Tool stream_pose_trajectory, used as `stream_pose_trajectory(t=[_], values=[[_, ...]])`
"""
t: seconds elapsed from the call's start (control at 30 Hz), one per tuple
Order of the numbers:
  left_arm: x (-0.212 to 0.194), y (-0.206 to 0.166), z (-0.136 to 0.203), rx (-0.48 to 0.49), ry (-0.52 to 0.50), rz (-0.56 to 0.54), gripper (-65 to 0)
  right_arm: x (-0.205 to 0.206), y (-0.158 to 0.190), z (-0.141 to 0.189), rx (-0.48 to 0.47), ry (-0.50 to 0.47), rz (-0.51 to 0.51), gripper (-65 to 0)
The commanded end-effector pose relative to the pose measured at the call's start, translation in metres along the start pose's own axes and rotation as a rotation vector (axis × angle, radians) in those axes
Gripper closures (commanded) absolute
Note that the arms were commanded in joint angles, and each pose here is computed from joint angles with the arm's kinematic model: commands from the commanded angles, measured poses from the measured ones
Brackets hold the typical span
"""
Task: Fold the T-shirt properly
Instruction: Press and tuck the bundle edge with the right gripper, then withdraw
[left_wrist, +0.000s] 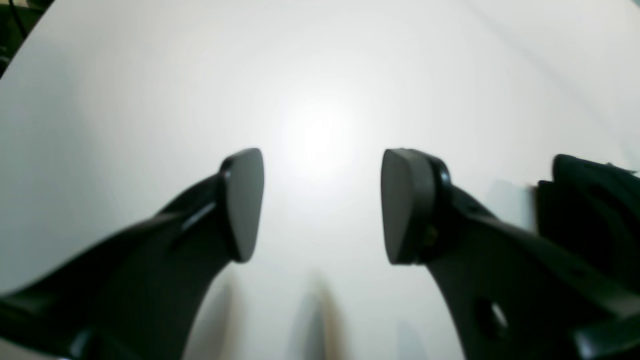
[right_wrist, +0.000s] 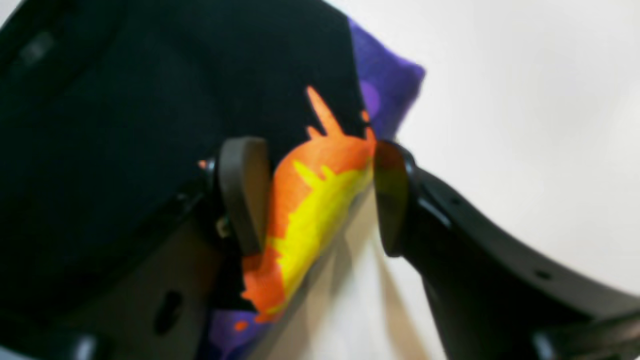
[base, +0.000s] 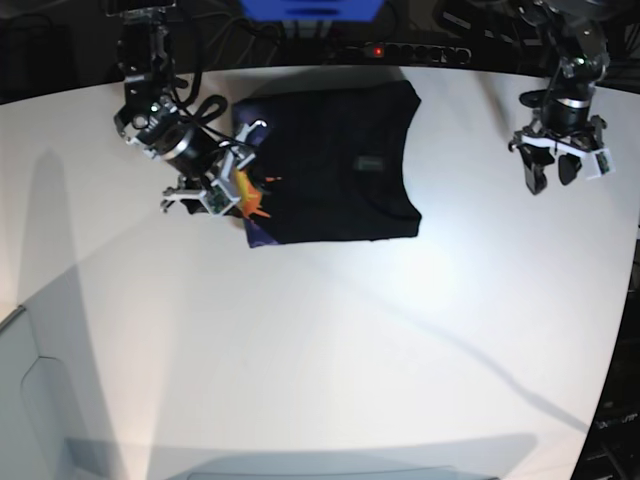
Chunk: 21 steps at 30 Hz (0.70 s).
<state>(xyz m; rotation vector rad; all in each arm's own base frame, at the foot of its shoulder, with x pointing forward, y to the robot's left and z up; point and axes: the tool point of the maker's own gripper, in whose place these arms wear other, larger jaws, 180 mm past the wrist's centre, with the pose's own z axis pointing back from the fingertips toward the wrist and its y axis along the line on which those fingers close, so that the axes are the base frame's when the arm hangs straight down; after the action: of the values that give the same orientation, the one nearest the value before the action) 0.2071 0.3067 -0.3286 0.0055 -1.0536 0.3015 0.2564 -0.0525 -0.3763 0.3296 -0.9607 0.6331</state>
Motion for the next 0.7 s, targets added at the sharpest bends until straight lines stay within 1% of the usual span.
stream_pose_trajectory(t=[0.0, 0.13, 0.23, 0.3, 0.43, 0.53, 0.57, 0.6, 0.63, 0.67], values=[[0.014, -0.001, 0.003, -0.007, -0.046, -0.014, -36.2, 0.010, -0.008, 0.002, -0.012, -0.041, 0.007, -28.3], [0.014, 0.001, 0.003, -0.002, -0.046, -0.013, -36.2, 0.002, -0.022, 0.001, -0.040, -0.022, -0.016, -27.5], [0.014, 0.002, 0.003, -0.001, -0.045, -0.013, -36.2, 0.002, -0.021, 0.002, -0.040, -0.024, -0.014, -27.5], [0.013, 0.001, 0.003, -0.002, -0.045, -0.013, -36.2, 0.012, -0.022, 0.007, -0.050, -0.047, 0.002, -27.5], [0.012, -0.001, 0.003, -0.006, -0.043, -0.012, -36.2, 0.043, -0.020, 0.018, -0.088, -0.134, 0.010, -27.5], [0.010, -0.001, 0.003, -0.007, -0.027, -0.013, -36.2, 0.058, -0.017, 0.016, -0.097, -0.179, -0.014, -26.0], [0.007, -0.001, 0.003, -0.006, -0.010, -0.013, -36.2, 0.066, -0.018, 0.013, -0.096, -0.196, -0.011, -23.9], [0.005, -0.001, 0.003, -0.007, 0.004, -0.013, -36.2, 0.068, -0.019, 0.011, -0.096, -0.200, -0.012, -20.0], [0.003, -0.001, 0.003, -0.006, 0.013, -0.013, -36.2, 0.068, -0.019, 0.007, -0.093, -0.200, -0.022, -15.2], [0.002, -0.001, 0.002, -0.006, 0.020, -0.013, -36.2, 0.068, -0.018, 0.001, -0.084, -0.202, -0.038, -9.1]])
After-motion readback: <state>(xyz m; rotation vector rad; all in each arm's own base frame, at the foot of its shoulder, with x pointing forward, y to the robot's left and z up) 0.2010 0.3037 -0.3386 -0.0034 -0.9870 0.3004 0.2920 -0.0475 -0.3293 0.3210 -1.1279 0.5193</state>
